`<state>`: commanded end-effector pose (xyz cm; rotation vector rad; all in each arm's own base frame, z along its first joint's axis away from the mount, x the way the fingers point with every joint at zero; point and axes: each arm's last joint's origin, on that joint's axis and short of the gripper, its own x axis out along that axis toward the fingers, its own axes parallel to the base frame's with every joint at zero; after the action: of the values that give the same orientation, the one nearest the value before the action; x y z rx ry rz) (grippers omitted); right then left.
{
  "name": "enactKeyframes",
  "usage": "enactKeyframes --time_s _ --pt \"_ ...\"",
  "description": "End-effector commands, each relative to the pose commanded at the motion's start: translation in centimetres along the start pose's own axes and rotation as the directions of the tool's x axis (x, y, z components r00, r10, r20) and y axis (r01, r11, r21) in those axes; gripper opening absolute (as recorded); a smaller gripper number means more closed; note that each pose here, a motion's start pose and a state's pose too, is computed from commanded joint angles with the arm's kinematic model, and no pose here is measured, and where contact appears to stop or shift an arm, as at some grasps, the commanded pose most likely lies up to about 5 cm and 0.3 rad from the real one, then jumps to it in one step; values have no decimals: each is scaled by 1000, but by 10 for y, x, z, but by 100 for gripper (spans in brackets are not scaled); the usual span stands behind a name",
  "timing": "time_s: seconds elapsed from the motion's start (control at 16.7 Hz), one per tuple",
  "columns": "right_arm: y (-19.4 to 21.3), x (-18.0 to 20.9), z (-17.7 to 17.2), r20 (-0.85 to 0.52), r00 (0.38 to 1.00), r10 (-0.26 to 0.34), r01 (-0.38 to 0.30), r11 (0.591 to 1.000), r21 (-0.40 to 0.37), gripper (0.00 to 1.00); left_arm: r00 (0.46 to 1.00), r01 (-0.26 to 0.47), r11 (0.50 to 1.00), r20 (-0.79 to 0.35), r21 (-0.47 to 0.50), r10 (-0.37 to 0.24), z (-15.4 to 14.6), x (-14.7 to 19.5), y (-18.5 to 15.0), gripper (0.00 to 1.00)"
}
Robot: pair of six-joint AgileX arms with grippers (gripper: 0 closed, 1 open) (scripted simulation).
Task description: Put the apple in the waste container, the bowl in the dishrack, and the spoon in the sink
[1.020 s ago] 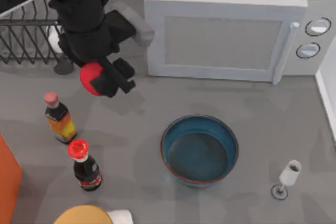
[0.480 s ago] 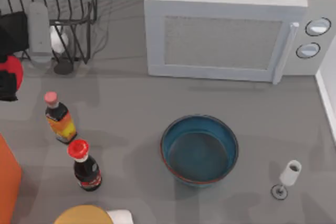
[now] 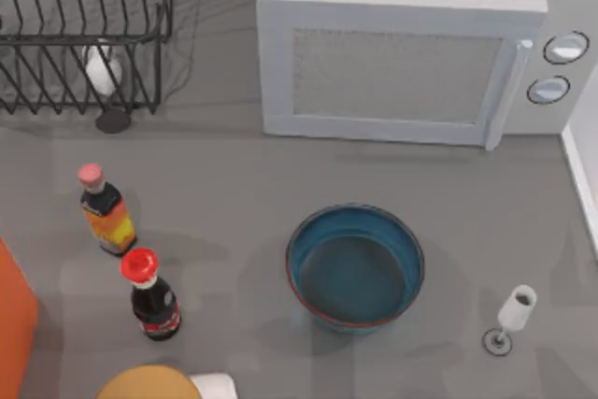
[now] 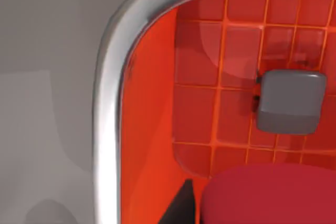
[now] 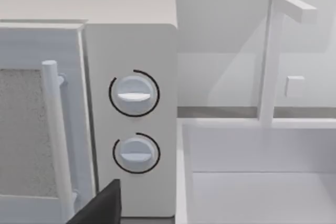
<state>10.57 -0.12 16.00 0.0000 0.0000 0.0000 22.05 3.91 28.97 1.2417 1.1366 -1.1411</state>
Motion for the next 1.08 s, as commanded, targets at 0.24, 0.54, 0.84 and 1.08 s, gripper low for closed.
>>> enactKeyframes --time_s 0.24,0.54,0.84,1.08 --pt "0 0 0 0 1000 0 0 1000 0 100 999 54 998 5 29 -54 -21 9 -19 0" --pt "0 0 0 0 1000 0 0 1000 0 100 997 78 996 11 37 -79 -28 13 -25 0" --pt "0 0 0 0 1000 0 0 1000 0 100 997 79 996 11 39 -79 -28 17 -23 0" --pt "0 0 0 0 1000 0 0 1000 0 100 997 71 997 9 36 -71 -29 53 -24 0"
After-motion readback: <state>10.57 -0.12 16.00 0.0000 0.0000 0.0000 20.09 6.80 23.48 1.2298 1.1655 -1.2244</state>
